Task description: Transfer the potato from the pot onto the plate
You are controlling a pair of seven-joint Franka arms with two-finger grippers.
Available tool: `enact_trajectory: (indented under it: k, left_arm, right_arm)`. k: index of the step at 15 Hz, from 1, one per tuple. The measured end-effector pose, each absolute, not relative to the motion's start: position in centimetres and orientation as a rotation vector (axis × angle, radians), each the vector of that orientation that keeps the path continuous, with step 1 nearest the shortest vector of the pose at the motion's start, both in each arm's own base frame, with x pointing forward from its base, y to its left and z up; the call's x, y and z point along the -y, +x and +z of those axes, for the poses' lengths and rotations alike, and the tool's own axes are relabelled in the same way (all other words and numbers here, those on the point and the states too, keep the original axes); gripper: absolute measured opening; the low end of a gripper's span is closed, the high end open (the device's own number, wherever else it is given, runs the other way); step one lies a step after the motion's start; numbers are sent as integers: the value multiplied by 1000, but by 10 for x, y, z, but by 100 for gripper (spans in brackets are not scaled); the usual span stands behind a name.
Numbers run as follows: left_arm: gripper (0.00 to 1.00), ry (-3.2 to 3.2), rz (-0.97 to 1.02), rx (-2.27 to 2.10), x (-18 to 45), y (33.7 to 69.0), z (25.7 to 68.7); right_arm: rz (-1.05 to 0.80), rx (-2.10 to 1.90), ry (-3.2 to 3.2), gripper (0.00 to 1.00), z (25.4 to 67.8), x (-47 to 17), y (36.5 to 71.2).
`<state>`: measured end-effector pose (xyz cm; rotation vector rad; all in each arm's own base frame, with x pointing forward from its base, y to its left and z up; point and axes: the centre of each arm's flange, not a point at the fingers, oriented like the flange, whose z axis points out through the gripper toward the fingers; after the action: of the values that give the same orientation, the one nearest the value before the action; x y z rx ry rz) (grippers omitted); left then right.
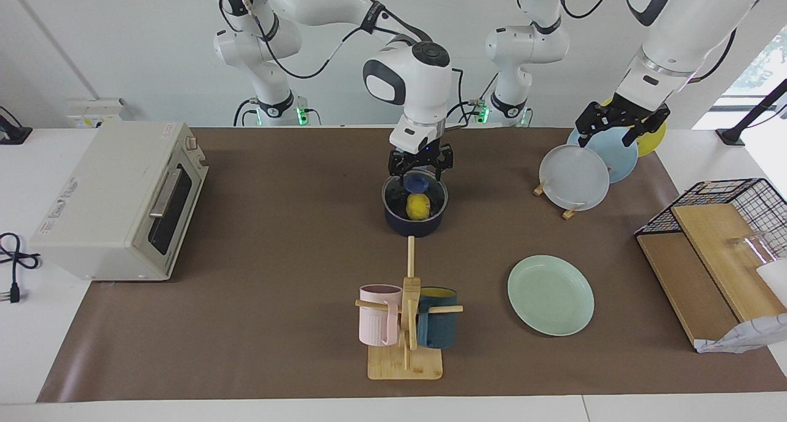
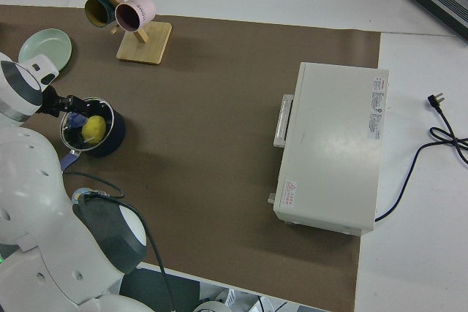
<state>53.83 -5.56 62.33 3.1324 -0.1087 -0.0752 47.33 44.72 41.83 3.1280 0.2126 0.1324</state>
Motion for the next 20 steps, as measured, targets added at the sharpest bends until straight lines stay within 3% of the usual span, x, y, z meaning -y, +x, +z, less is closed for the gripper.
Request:
enact_trajectory:
  k: [3, 5, 6, 10, 16, 20]
  left_arm:
    - [100, 3132, -61, 109, 56, 539, 624]
    - [100, 3132, -52, 108, 56, 540, 625]
    - [100, 3132, -49, 108, 56, 540, 625]
    - [100, 3132, -49, 108, 56, 540, 625]
    - [100, 3132, -40, 107, 56, 541, 625]
    - [100, 3130, -46, 115, 59, 541, 621]
  right_arm:
    - [120, -223, 3121, 95, 407, -447, 469]
    - [124, -225, 3124, 81, 407, -447, 469]
    - [126, -225, 3125, 81, 407, -447, 469]
    - [137, -218, 3130, 66, 409, -445, 472]
    - [138, -214, 3126, 66, 416, -442, 476]
    - [116, -354, 3070, 66, 454, -411, 507]
